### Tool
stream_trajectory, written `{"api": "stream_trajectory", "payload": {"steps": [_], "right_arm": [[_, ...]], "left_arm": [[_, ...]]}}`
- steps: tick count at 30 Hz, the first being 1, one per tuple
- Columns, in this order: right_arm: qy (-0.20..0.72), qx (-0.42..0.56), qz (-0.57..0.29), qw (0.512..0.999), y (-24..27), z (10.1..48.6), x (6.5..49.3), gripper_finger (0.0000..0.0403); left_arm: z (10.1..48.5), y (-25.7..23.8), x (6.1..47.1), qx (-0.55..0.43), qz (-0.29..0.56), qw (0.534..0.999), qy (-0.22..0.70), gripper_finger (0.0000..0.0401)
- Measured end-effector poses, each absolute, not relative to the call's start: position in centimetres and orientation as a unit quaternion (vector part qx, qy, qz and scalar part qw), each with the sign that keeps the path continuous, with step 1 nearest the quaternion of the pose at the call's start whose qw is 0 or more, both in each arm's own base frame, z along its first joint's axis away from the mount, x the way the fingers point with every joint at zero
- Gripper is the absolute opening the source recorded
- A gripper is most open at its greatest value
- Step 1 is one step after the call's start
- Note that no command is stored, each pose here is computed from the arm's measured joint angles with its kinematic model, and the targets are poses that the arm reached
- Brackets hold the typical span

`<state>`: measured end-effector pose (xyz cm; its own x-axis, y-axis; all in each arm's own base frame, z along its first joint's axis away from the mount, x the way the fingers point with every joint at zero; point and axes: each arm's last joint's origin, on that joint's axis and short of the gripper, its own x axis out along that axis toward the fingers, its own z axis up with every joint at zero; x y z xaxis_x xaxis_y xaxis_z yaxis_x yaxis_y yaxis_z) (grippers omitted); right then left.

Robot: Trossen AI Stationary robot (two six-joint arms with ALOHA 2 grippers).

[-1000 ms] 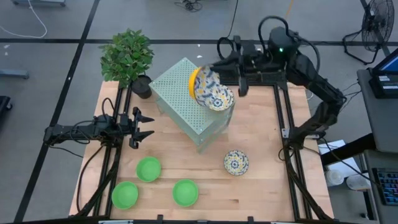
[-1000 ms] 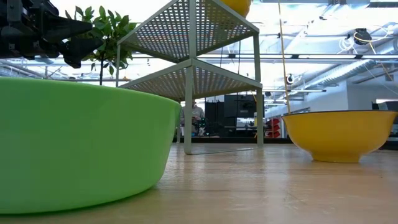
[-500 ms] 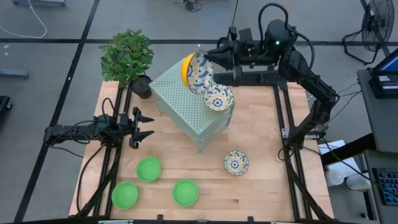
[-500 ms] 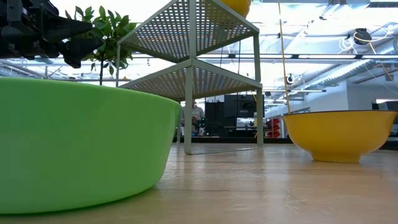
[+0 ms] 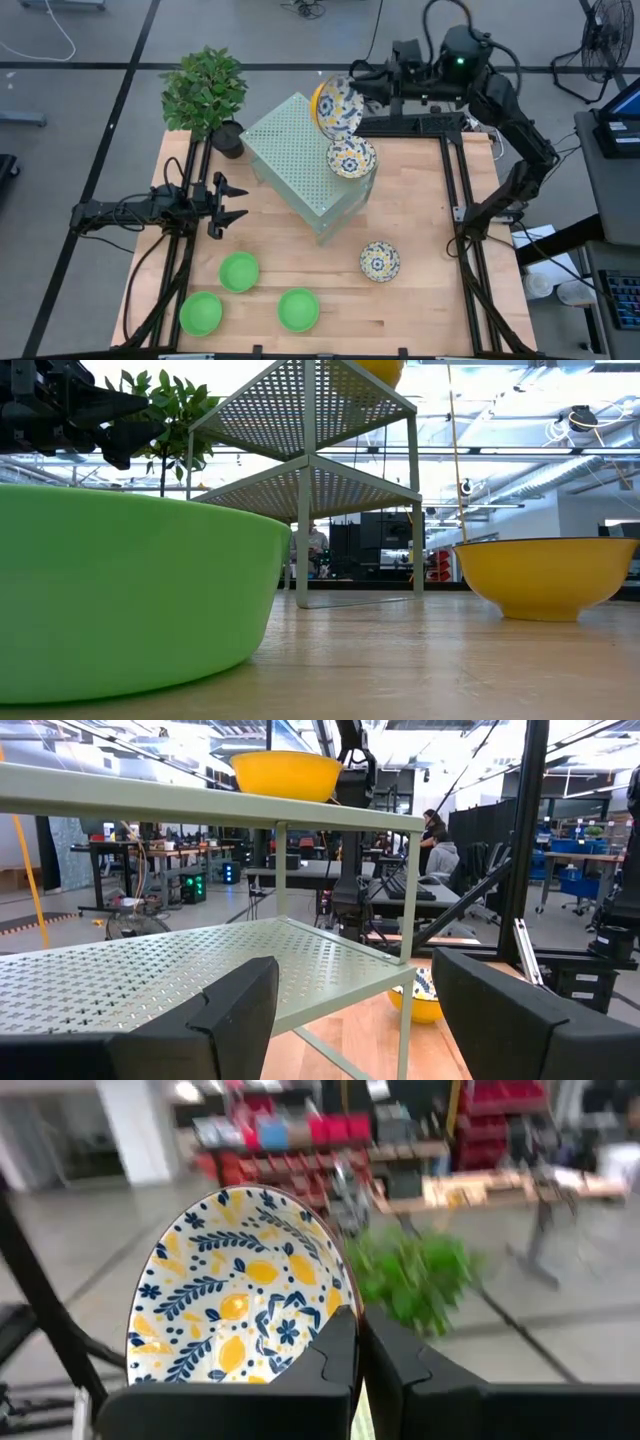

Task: Pick & Place Mini bowls
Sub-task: Stack the bottom yellow patterned bowl on the yellow patterned bowl on the shelf

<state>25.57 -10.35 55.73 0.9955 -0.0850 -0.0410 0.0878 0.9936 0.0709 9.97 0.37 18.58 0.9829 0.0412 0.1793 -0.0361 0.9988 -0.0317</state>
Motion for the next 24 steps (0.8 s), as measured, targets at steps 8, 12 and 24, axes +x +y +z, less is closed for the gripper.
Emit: {"api": "stream_trajectory", "payload": {"steps": [8, 12, 24], "right_arm": [[0.119, 0.062, -0.083, 0.988, -11.2, 53.7, 24.9, 0.0], [0.16, 0.082, -0.093, 0.979, -11.5, 52.9, 24.5, 0.0], [0.229, 0.129, -0.109, 0.959, -12.6, 50.9, 24.8, 0.0]], "left_arm": [[18.6, 0.4, 10.0, -0.014, 0.02, 0.996, -0.09, 0.0269], [18.6, 0.4, 10.0, -0.014, 0.019, 0.996, -0.09, 0.0269], [18.6, 0.4, 10.0, -0.014, 0.02, 0.996, -0.09, 0.0269]]}}
